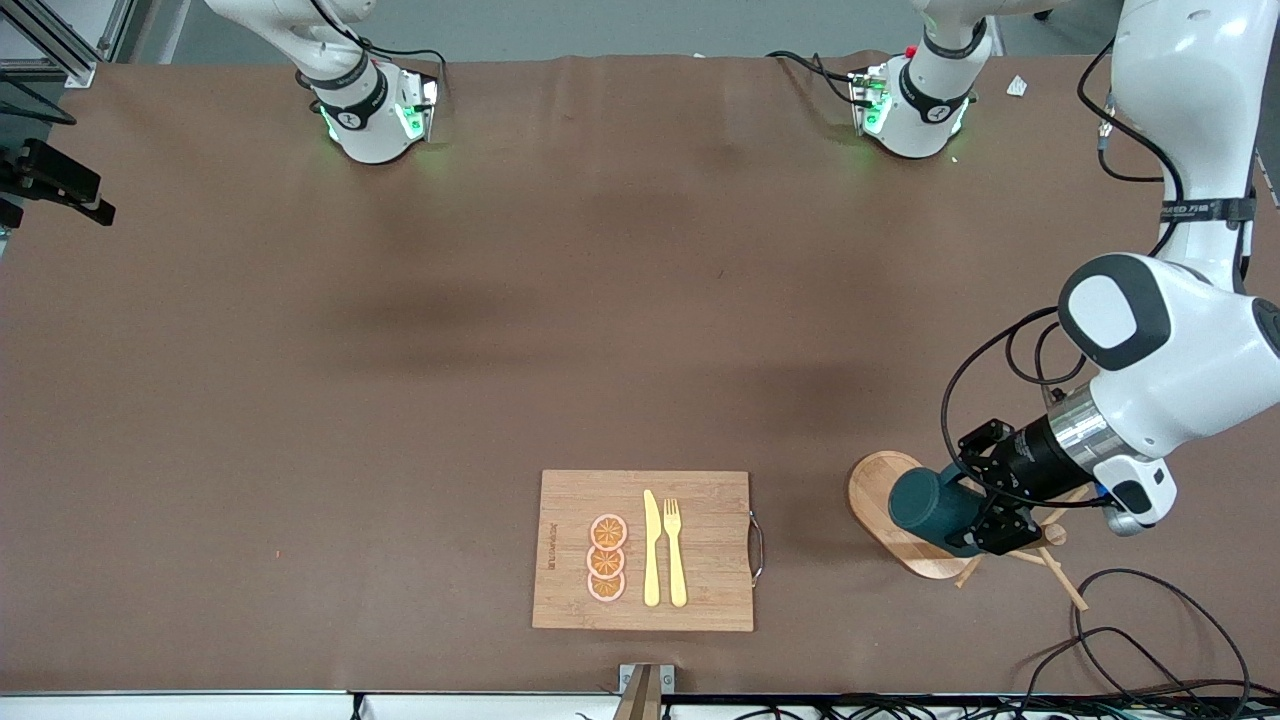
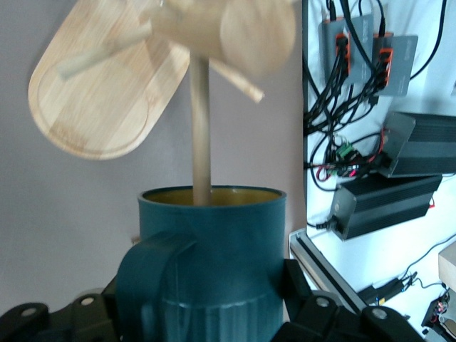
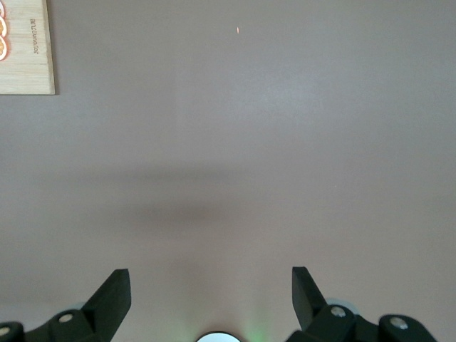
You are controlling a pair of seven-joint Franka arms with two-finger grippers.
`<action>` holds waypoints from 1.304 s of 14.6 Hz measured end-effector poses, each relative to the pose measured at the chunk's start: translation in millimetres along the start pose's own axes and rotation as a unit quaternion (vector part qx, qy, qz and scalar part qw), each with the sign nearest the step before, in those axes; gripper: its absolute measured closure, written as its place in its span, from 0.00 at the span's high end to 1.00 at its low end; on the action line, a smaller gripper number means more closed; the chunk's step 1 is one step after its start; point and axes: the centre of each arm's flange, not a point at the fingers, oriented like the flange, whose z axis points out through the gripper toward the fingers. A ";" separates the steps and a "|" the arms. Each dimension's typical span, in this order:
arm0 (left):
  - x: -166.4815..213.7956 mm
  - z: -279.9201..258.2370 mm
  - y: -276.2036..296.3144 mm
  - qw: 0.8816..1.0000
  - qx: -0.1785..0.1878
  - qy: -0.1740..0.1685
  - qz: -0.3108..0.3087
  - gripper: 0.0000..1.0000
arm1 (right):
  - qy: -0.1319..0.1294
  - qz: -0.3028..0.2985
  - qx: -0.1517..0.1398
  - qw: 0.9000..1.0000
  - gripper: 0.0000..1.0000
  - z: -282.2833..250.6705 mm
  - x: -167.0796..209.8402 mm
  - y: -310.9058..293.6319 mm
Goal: Transfer cup from left to right arm and place
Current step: 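Lift the mug off the stand and carry it to mid-table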
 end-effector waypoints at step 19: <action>-356.7 155.0 -115.8 0.940 0.086 0.150 0.292 0.84 | -0.017 0.010 0.001 1.000 1.00 2.9 -3.7 0.6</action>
